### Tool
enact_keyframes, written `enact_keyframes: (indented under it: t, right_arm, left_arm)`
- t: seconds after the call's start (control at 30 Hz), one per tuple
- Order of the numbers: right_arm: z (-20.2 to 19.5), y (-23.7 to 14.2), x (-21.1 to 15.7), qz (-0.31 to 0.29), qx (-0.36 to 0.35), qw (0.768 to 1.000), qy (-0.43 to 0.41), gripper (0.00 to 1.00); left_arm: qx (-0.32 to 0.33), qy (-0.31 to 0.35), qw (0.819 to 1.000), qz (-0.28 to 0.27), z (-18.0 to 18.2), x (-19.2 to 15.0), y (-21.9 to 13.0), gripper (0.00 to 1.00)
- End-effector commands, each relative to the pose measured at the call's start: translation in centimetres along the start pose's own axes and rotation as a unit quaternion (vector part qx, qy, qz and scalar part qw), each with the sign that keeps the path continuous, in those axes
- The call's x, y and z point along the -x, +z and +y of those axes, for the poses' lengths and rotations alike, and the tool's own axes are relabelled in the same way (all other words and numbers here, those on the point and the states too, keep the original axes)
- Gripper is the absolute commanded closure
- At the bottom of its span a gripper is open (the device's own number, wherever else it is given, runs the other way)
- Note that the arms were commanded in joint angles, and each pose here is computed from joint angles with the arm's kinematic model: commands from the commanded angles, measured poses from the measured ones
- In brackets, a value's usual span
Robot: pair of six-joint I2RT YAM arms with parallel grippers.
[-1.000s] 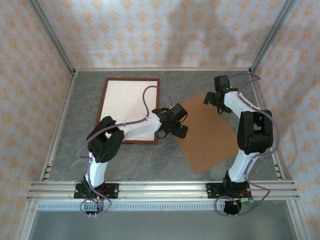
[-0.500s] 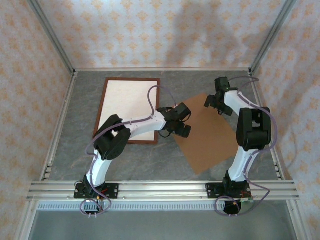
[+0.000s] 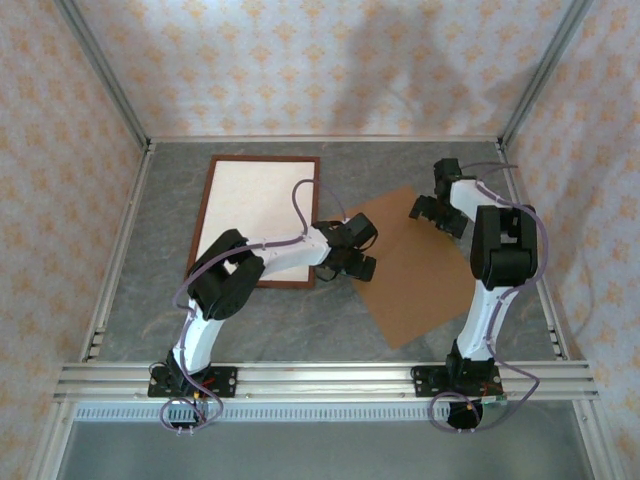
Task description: Put the photo into the frame
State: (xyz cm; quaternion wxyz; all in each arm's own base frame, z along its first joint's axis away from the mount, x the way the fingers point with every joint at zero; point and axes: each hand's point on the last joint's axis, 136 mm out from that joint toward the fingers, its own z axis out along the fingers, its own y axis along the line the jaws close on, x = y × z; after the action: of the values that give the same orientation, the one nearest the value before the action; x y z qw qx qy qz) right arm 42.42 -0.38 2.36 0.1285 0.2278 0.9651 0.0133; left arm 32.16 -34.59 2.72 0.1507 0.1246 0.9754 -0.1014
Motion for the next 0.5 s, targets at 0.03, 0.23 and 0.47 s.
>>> enact_keyframes:
  t: [0.03, 0.23, 0.47]
  right_arm:
    - [-0.7, -0.2, -2.7, 0.032, 0.009, 0.999, 0.028, 0.0]
    - [-1.3, -1.0, -4.3, 0.044, 0.037, 0.997, 0.049, 0.01]
    - [-1.1, -2.3, -6.4, 0.057, 0.08, 0.993, 0.07, 0.04]
  left_arm:
    - [-0.029, -0.017, 0.999, 0.002, -0.9, 0.6, 1.0, 0.07]
    - [-0.054, -0.016, 0.998, -0.001, -2.0, 2.0, 1.4, 0.07]
    - [-0.072, -0.009, 0.997, -0.009, -3.7, 4.9, 1.7, 0.08]
